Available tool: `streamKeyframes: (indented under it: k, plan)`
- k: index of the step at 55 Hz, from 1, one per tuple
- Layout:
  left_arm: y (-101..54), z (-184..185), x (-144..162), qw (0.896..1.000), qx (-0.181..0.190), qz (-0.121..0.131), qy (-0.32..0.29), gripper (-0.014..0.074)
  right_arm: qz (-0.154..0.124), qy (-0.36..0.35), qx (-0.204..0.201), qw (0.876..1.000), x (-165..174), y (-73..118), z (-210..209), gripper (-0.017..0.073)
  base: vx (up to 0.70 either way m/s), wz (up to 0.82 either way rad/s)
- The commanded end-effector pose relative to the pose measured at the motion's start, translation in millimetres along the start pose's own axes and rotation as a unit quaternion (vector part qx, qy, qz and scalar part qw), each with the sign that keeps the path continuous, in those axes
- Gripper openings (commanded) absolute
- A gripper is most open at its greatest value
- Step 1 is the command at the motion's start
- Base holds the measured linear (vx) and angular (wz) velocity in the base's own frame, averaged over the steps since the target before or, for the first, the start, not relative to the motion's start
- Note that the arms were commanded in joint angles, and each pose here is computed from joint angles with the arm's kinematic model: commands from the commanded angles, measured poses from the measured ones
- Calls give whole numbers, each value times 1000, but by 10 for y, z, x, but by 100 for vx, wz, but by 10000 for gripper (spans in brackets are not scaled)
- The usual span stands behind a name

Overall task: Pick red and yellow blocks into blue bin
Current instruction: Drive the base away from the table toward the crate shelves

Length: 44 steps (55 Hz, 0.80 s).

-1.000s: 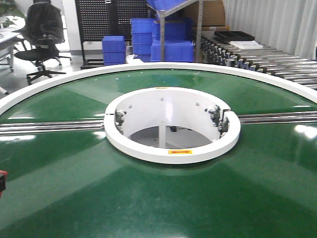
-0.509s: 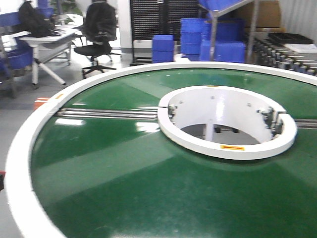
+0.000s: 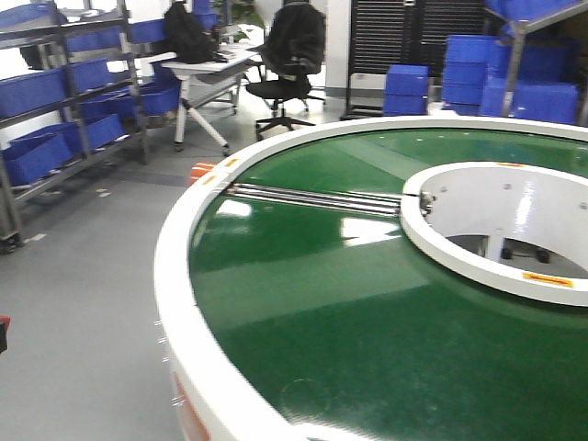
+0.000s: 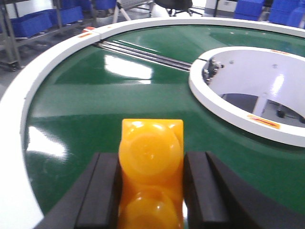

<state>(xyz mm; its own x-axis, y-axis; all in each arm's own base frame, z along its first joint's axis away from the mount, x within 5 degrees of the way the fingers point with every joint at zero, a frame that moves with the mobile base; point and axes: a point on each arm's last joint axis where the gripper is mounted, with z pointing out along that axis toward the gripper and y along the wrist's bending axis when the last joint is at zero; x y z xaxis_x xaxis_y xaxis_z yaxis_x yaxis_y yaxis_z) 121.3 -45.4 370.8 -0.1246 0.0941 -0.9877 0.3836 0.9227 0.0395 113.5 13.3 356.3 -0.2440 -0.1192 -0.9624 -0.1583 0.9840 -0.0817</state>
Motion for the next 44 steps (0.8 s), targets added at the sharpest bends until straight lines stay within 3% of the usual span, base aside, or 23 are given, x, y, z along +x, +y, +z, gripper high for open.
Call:
streamKeyframes:
  k: [1, 20, 44]
  plan:
    - [17, -45, -168, 998, -10, -7, -56, 1, -4, -53, 13, 999, -164, -26, -45, -10, -9, 36]
    - [17, -45, -168, 998, -10, -7, -56, 2, -4, -53, 13, 999, -164, -26, -45, -10, -6, 43]
    - [17, -45, -168, 998, -10, -7, -56, 2, -4, -53, 13, 999, -164, -26, -45, -10, 1, 73]
